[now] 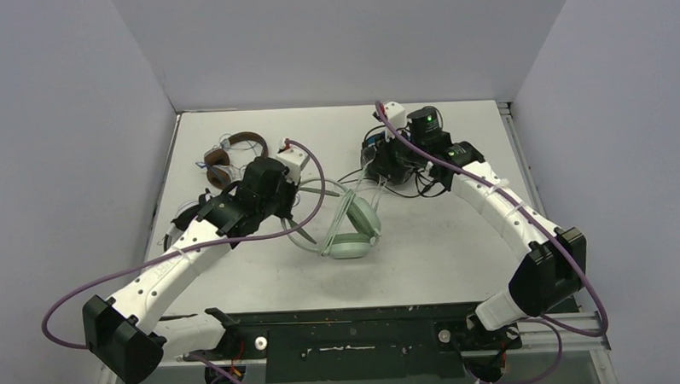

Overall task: Wrap the headphones
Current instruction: Wrap the headphones cable around the headphones.

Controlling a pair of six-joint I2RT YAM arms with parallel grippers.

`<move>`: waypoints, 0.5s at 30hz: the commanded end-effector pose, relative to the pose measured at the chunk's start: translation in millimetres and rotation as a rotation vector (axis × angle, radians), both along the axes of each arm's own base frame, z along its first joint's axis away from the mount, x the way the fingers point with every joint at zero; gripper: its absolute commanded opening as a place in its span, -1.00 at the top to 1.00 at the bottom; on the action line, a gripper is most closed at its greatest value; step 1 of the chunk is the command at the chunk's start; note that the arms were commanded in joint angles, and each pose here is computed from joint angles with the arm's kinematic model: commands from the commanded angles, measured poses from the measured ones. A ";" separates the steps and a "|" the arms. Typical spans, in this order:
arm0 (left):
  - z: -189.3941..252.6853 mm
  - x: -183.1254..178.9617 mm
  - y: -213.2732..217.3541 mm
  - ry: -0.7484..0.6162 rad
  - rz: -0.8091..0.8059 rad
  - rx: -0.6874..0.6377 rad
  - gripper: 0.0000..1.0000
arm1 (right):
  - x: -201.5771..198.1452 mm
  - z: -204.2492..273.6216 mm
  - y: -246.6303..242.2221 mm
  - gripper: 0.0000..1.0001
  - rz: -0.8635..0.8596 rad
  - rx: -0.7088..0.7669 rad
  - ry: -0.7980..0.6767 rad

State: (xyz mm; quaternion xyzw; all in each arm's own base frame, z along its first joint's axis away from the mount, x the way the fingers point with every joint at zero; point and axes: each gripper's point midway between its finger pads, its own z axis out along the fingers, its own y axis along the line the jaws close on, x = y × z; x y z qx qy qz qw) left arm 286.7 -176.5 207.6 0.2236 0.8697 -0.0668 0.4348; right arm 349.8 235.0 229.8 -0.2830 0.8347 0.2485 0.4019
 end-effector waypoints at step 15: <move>75.2 -10.4 -23.0 0.076 -0.061 -0.371 1.00 | 8.1 -5.9 13.2 0.33 0.016 0.265 -0.130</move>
